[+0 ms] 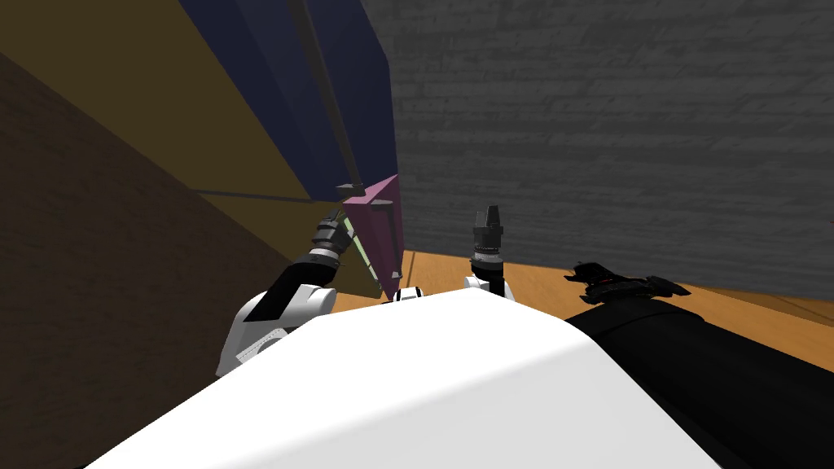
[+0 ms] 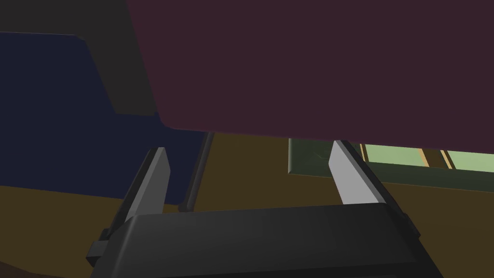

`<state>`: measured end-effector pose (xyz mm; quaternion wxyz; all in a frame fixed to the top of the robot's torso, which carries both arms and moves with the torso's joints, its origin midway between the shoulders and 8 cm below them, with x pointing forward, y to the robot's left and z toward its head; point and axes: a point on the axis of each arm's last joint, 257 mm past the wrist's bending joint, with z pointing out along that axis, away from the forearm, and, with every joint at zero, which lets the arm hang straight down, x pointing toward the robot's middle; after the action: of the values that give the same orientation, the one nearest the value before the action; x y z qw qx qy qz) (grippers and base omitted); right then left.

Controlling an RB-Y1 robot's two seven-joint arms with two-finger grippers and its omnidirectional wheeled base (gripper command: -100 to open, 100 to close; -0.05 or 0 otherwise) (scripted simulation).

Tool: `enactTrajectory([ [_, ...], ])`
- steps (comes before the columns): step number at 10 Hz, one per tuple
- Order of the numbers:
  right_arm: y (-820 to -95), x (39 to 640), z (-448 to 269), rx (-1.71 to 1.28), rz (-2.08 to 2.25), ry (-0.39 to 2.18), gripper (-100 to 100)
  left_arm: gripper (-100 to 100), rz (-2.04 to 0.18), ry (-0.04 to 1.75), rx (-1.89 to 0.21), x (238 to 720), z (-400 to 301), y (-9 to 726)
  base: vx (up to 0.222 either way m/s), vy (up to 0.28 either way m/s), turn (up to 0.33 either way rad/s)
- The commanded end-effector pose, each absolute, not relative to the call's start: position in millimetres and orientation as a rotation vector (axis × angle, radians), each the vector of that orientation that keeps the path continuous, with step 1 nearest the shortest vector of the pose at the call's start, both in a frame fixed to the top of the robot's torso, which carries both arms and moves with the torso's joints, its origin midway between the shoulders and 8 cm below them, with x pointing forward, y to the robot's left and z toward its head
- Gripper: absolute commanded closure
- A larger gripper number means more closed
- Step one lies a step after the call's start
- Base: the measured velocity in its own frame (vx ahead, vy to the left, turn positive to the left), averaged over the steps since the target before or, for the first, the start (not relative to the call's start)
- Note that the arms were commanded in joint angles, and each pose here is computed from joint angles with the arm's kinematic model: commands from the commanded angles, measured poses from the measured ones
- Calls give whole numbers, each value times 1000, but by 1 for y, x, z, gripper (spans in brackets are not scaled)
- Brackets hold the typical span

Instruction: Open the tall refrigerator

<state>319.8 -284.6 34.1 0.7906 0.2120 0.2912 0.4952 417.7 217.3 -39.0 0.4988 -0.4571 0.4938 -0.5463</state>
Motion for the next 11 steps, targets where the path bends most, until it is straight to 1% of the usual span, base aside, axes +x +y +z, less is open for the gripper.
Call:
enactTrajectory([
  [1, -285, 320, 34, 456, 1066, 627, 0, -100, -1349, 1178, -1067, 414, -18, 211, -8, -19, 9],
  [3, -285, 320, 34, 456, 1066, 627, 0, -100, -1365, 1166, -1041, 407, -3, 208, 9, -4, 10],
  [10, -285, 320, 34, 456, 1066, 627, 0, -100, -1365, 1166, -1041, 407, -3, 208, 0, 1, -5],
  [11, -285, 320, 34, 456, 1066, 627, 0, -100, -1325, 1206, -1092, 408, -26, 212, -44, 8, 64],
])
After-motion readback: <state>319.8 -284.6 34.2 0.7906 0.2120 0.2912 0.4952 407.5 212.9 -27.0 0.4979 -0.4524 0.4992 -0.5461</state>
